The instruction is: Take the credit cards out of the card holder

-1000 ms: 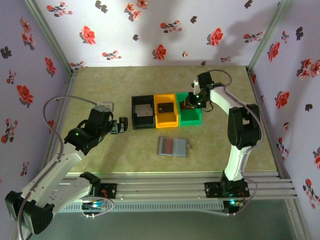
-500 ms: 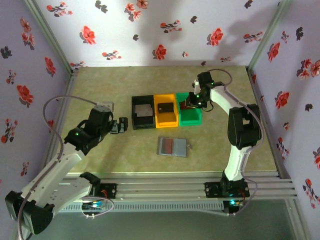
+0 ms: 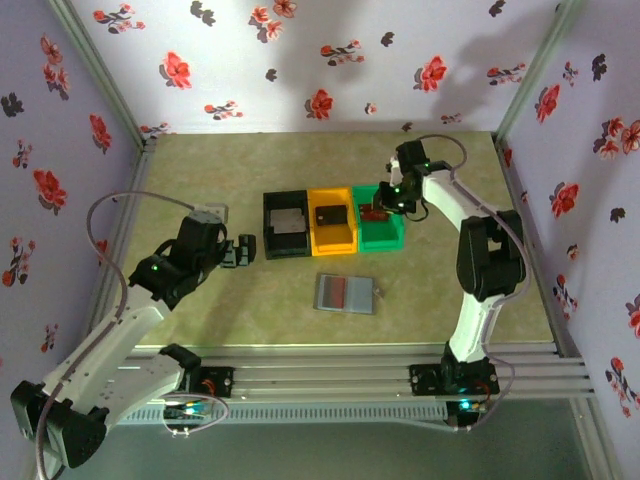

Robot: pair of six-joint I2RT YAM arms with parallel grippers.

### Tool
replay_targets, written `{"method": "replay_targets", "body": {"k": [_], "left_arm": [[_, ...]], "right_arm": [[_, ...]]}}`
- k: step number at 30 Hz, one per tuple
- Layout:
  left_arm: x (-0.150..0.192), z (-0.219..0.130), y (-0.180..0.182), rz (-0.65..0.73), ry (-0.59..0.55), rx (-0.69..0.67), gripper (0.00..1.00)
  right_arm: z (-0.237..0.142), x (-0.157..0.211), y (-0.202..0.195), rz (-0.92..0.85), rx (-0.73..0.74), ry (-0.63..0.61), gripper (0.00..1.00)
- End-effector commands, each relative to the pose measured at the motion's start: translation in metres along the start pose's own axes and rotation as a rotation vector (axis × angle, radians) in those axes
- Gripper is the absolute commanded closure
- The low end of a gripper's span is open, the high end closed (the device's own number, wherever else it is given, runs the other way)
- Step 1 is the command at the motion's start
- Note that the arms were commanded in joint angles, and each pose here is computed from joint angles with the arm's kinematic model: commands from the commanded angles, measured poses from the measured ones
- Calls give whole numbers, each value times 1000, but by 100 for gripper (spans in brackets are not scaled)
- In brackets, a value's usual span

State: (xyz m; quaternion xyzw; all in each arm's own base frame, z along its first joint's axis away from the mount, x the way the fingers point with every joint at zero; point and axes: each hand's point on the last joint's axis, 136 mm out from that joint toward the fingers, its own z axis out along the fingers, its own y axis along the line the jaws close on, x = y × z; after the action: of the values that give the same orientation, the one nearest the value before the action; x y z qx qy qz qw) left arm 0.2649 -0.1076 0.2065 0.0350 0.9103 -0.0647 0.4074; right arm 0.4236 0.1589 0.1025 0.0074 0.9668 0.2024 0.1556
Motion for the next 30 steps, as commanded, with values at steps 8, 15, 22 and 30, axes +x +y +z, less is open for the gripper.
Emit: {"method": "replay_targets", "body": {"k": [8,15,22,30], "left_arm": [[1,0,6,26,7,-29,0],[3,1,-1,66,2,-2,0],[4,1,-11,133,-54,38,0],[-1,-7,-12,63,-55,51,0]], "right_arm": [[-74,10,62,-147,-36,-194,53],[-88,48,87,-216,-85,-263,21],[-104,71,98,-249,-131,-298,1],[-112,93,112,-204,-233,-395,1]]}}
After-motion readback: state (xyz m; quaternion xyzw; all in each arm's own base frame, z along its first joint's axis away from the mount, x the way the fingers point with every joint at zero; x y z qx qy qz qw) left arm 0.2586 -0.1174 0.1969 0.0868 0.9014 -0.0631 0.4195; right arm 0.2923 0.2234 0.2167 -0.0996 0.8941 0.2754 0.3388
